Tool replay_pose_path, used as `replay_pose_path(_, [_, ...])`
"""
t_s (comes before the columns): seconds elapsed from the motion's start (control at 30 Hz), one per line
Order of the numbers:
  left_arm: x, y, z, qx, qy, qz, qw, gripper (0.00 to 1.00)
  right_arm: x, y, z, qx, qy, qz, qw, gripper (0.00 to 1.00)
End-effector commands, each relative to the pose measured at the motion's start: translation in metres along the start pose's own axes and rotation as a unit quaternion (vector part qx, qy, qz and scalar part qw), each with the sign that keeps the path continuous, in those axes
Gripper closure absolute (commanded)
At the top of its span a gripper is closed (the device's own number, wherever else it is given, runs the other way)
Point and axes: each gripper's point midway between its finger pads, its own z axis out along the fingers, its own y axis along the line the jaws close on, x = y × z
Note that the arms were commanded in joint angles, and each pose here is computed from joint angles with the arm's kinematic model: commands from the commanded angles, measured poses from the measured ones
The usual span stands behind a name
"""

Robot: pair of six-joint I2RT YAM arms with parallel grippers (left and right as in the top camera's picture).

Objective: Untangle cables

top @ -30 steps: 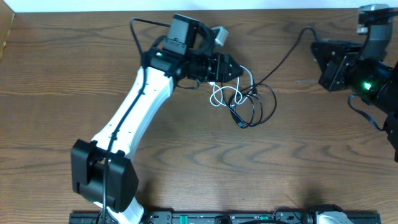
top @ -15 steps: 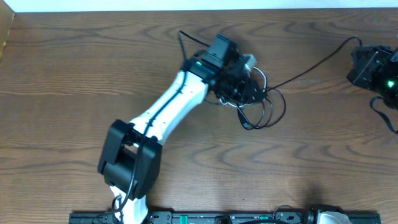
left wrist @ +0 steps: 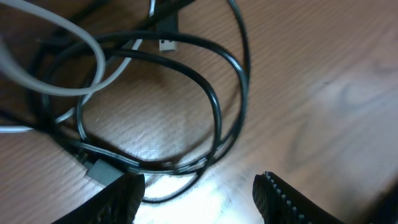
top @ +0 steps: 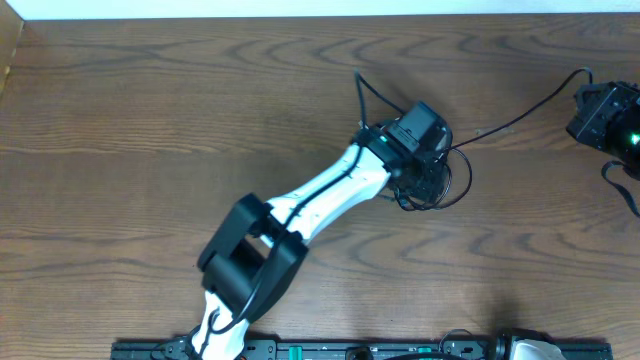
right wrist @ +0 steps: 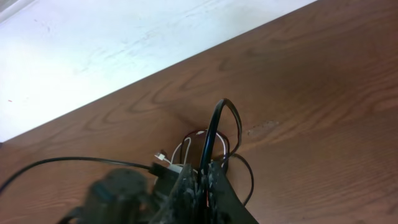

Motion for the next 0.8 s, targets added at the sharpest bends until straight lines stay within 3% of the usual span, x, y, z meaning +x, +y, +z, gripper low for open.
replay_pose_path(0.0, [0.002, 0.020, 0.022, -0.046, -0.003, 0.000, 0.999, 0.39, -0.003, -0.002, -0.004, 0.006, -0.008, 0.007, 1.000, 0.99])
replay_pose_path(0.53, [0.002, 0.032, 0.070, -0.047, -0.008, 0.006, 0.999, 0.40, 0.007, -0.005, -0.004, 0.011, 0.012, 0.008, 1.000, 0.99])
replay_pose_path(0.63, [0.008, 0.034, 0.076, -0.050, 0.002, 0.005, 0.999, 0.49, 0.007, -0.006, -0.002, 0.012, 0.013, 0.007, 1.000, 0.99])
replay_pose_path(0.73, [0.010, 0.035, 0.076, -0.052, 0.006, 0.004, 0.999, 0.63, 0.008, -0.006, 0.000, 0.014, 0.018, 0.004, 1.000, 0.99])
replay_pose_path(0.77, [0.010, 0.035, 0.076, -0.052, 0.005, 0.004, 0.999, 0.72, 0.008, -0.007, 0.001, 0.014, 0.019, 0.004, 1.000, 0.99])
